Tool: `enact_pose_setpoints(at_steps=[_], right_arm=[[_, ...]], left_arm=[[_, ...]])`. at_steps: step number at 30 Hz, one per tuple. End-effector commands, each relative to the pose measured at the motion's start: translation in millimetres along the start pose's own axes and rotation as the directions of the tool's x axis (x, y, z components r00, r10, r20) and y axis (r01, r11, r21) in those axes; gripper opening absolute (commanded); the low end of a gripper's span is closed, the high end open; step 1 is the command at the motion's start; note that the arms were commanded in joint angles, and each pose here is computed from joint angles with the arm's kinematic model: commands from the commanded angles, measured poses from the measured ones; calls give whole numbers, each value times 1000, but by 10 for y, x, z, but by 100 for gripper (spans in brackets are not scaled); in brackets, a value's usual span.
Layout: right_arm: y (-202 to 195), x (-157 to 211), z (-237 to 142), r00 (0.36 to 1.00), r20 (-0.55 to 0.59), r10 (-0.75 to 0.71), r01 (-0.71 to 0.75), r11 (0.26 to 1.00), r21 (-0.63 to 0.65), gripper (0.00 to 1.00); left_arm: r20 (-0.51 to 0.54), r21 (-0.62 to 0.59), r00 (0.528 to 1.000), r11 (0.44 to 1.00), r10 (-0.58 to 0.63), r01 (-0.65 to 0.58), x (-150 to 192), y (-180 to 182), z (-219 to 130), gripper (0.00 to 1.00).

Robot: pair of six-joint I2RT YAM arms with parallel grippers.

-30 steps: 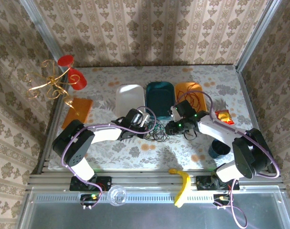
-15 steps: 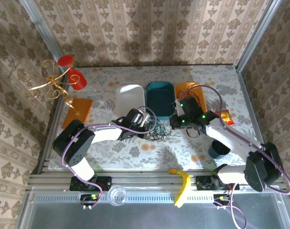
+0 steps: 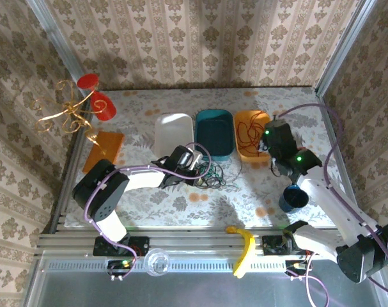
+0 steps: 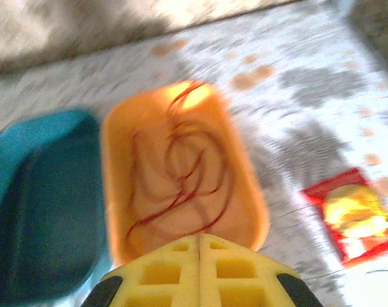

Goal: Untangle the cables

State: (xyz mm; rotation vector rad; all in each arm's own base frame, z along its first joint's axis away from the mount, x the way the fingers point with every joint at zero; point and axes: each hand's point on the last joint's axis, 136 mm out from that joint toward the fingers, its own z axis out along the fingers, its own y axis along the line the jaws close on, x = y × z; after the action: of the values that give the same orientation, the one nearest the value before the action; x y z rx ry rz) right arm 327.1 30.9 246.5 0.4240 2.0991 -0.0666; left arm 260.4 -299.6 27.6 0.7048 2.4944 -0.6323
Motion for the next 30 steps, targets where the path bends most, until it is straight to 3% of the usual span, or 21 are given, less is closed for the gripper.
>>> enact_pose_setpoints(at_steps=[1, 3, 6, 10, 14, 16, 18, 23, 27, 30], right_arm=[[-501, -244, -105, 984, 110, 142, -158, 974, 161, 0], [-614, -217, -42, 975, 89, 203, -215, 964, 156, 0], [-410, -140, 85, 976, 11, 218, -218, 976, 14, 0], [221, 345, 162, 973, -219, 72, -131, 954, -269, 3], [675, 1228, 19, 879, -420, -226, 11, 890, -456, 21], [920, 1656, -224, 790, -444, -423, 88, 795, -600, 24], [1137, 1940, -486, 720, -399, -567, 146, 687, -712, 26], [1530, 2287, -819, 646, -289, -706, 167, 501, -849, 34], [1662, 2580, -762, 538, -315, -782, 157, 461, -874, 37], [1751, 2677, -727, 496, -316, -809, 138, 433, -891, 39]], left_arm=[[-138, -89, 990, 996, -12, 0, 433, 245, 25, 0], [-138, -90, 990, 996, -20, 7, 446, 261, 18, 0], [-140, -90, 990, 996, -22, 9, 462, 263, 13, 0], [-135, -86, 991, 996, -19, 7, 433, 252, 15, 0], [-132, -81, 991, 997, -20, 9, 405, 240, 33, 0], [-134, -79, 991, 997, -20, 9, 406, 236, 43, 0], [-137, -75, 990, 997, -20, 9, 404, 230, 50, 0], [-143, -69, 990, 998, -20, 10, 401, 224, 74, 0], [-138, -58, 990, 998, -25, 17, 385, 202, 80, 0], [-134, -39, 991, 999, -24, 19, 371, 170, 69, 0]])
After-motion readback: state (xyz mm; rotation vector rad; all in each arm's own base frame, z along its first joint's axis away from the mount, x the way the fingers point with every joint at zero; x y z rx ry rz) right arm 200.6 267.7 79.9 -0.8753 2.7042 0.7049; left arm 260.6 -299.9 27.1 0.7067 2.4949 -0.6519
